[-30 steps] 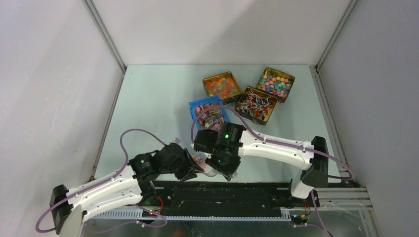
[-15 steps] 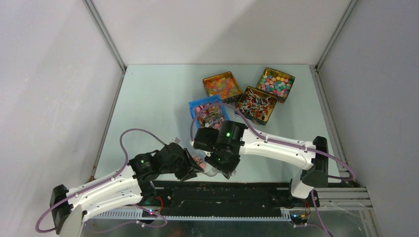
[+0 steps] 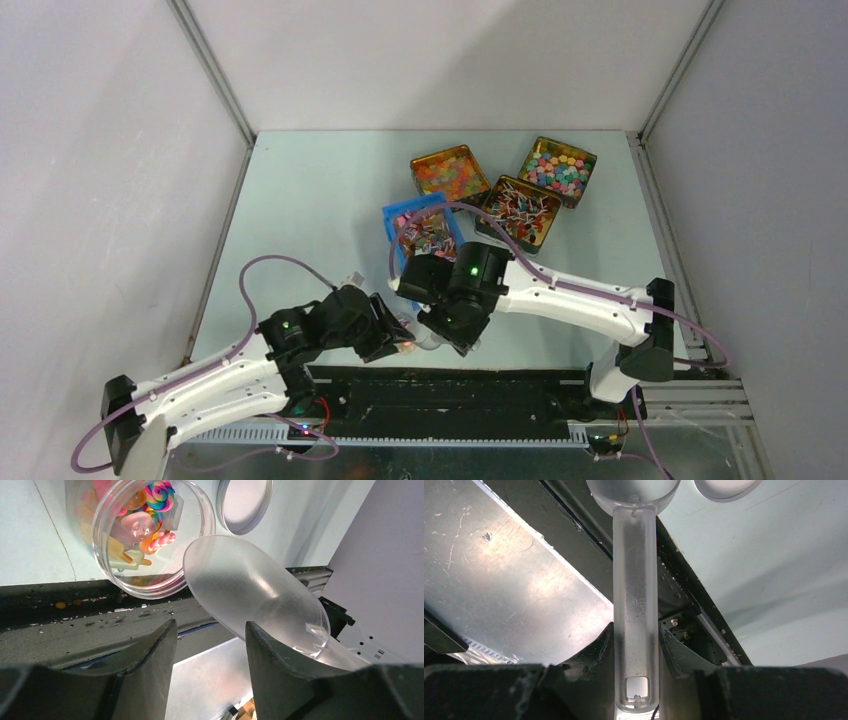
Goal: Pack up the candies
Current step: Place the fake candies in the packing bottle, then place the spatula at the center of the board.
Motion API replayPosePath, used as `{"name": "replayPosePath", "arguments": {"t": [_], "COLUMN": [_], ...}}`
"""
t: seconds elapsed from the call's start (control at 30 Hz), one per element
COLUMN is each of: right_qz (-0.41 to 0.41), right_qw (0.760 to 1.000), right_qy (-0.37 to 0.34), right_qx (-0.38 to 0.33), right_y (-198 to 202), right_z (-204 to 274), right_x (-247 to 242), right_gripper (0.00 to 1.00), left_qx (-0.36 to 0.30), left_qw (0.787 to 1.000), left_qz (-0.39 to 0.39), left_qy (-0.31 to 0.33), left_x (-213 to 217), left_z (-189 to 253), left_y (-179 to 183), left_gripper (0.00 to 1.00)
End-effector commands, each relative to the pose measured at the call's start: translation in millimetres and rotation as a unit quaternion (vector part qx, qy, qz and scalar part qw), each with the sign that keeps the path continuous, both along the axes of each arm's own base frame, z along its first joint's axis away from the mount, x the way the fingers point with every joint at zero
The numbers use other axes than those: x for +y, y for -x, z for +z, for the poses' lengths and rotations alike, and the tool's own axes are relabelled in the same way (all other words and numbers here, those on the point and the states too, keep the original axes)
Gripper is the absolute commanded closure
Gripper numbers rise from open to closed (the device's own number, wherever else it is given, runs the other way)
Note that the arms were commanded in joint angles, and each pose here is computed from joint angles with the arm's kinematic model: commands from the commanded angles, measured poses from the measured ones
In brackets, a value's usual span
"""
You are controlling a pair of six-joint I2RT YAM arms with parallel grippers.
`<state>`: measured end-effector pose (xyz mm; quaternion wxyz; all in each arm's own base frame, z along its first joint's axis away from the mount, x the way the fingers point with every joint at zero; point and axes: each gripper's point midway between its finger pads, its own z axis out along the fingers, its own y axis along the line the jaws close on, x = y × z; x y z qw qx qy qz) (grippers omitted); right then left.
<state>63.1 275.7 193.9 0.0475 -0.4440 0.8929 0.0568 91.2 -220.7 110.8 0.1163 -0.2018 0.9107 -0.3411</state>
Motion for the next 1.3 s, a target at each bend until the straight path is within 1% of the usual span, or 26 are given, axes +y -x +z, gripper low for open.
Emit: {"name": "replayPosePath", "arguments": {"t": [0.0, 0.1, 0.27, 0.53, 0.7, 0.8, 0.9, 0.93, 0.97, 1.0, 1.03, 1.07, 1.1, 1.13, 1.17, 1.27], "right_qz": [-0.016, -0.022, -0.045, -0.108, -0.156, -0.179, -0.204, -0.209, -0.216, -0.22, -0.226, -0.228, -0.233, -0.234, -0.237, -0.241], "right_qw": [0.997, 0.997, 0.996, 0.989, 0.981, 0.975, 0.969, 0.968, 0.966, 0.964, 0.962, 0.962, 0.96, 0.96, 0.959, 0.958], "right_qy": [-0.047, -0.053, -0.066, -0.098, -0.111, -0.119, -0.125, -0.129, -0.128, -0.132, -0.134, -0.136, -0.136, -0.136, -0.136, -0.135], "right_qx": [-0.051, -0.051, -0.041, -0.039, -0.04, -0.049, -0.057, -0.06, -0.063, -0.066, -0.069, -0.071, -0.072, -0.073, -0.074, -0.075], "right_y": [-19, -21, -26, -44, -57, -61, -68, -68, -70, -71, -72, -73, -74, -75, -75, -76], "right_z": [15, 12, 7, 9, 8, 10, 10, 11, 10, 11, 12, 12, 12, 12, 12, 11], "right_x": [6, 3, -6, -34, -56, -69, -82, -85, -89, -91, -95, -96, -99, -100, -102, -106], "right_gripper": [1.0, 1.0, 1.0, 1.0, 1.0, 1.0, 1.0, 1.0, 1.0, 1.0, 1.0, 1.0, 1.0, 1.0, 1.0, 1.0], "left_qx": [-0.037, -0.063, -0.09, -0.142, -0.173, -0.194, -0.212, -0.214, -0.22, -0.219, -0.225, -0.224, -0.228, -0.227, -0.23, -0.215], "left_qw": [0.999, 0.997, 0.993, 0.981, 0.976, 0.975, 0.973, 0.974, 0.974, 0.975, 0.974, 0.975, 0.973, 0.973, 0.971, 0.967], "left_qz": [-0.006, -0.007, 0.001, 0.014, 0.027, 0.025, 0.026, 0.017, 0.02, 0.01, 0.014, 0.007, 0.006, 0.0, -0.002, -0.015], "left_qy": [0.025, 0.047, 0.079, 0.133, 0.133, 0.11, 0.084, 0.065, 0.055, 0.034, 0.021, -0.007, -0.019, -0.05, -0.065, -0.138], "left_x": [-6, -9, -9, -4, 9, 19, 29, 33, 36, 41, 44, 51, 53, 60, 63, 80], "left_z": [24, 36, 54, 86, 102, 109, 123, 120, 127, 123, 130, 125, 132, 127, 132, 124], "left_y": [-9, -17, -32, -61, -80, -88, -100, -101, -107, -106, -113, -114, -118, -119, -123, -128], "left_gripper": [0.4, 0.33, 0.24, 0.16, 0.09, 0.02, 0.0, 0.0, 0.0, 0.0, 0.0, 0.0, 0.0, 0.0, 0.0, 0.0]}}
